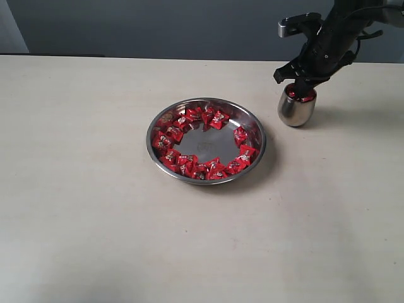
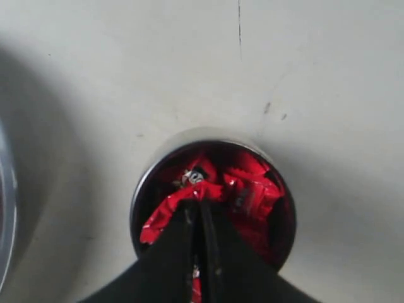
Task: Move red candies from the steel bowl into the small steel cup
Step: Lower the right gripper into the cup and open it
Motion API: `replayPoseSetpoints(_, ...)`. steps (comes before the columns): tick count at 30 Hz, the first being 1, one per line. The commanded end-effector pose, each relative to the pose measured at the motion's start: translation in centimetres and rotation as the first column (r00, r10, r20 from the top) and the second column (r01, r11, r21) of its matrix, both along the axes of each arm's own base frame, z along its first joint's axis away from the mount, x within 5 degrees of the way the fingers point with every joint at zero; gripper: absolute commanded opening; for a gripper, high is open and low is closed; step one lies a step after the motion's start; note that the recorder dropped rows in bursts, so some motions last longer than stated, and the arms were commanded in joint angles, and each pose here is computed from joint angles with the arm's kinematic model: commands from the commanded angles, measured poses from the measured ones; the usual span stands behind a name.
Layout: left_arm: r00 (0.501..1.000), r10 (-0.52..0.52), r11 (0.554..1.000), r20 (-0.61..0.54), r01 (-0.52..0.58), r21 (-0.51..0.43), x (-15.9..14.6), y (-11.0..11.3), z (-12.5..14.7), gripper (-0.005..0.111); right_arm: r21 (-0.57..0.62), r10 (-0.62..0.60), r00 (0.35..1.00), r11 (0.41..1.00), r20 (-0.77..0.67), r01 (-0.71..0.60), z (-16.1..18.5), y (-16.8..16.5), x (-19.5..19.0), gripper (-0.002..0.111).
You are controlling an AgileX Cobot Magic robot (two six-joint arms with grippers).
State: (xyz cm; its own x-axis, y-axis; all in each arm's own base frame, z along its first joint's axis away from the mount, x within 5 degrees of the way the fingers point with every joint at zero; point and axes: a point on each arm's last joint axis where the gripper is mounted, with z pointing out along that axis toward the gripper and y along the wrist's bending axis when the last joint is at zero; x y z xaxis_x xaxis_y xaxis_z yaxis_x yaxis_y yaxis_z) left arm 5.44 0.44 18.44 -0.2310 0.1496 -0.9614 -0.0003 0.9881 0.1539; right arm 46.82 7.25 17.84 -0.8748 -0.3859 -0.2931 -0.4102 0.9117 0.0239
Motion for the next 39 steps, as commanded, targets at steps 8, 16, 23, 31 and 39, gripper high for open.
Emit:
replayPoseSetpoints(8,1.000,0.000,1.000,0.012,0.000,-0.004,0.0,0.0,0.1,0.000,0.027,-0.001,1.000,1.000,0.004,0.001,0.0,0.0,0.1,0.027)
replayPoseSetpoints(16,1.000,0.000,1.000,0.012,0.000,-0.004,0.0,0.0,0.1,0.000,0.016,0.005,0.999,1.000,0.032,-0.006,1.1,-0.1,0.0,0.027)
replayPoseSetpoints(23,1.000,0.000,1.000,0.012,0.000,-0.004,0.0,0.0,0.1,0.000,-0.001,0.013,0.999,1.000,0.051,-0.013,2.2,-0.3,-0.2,0.027)
replayPoseSetpoints(31,1.000,0.000,1.000,0.012,0.000,-0.004,0.0,0.0,0.1,0.000,-0.005,0.015,0.999,1.000,0.050,-0.015,2.6,-0.4,-0.3,0.027)
replayPoseSetpoints(39,1.000,0.000,1.000,0.012,0.000,-0.004,0.0,0.0,0.1,0.000,0.002,0.013,0.997,1.000,0.074,-0.014,3.7,-0.4,-0.5,0.027)
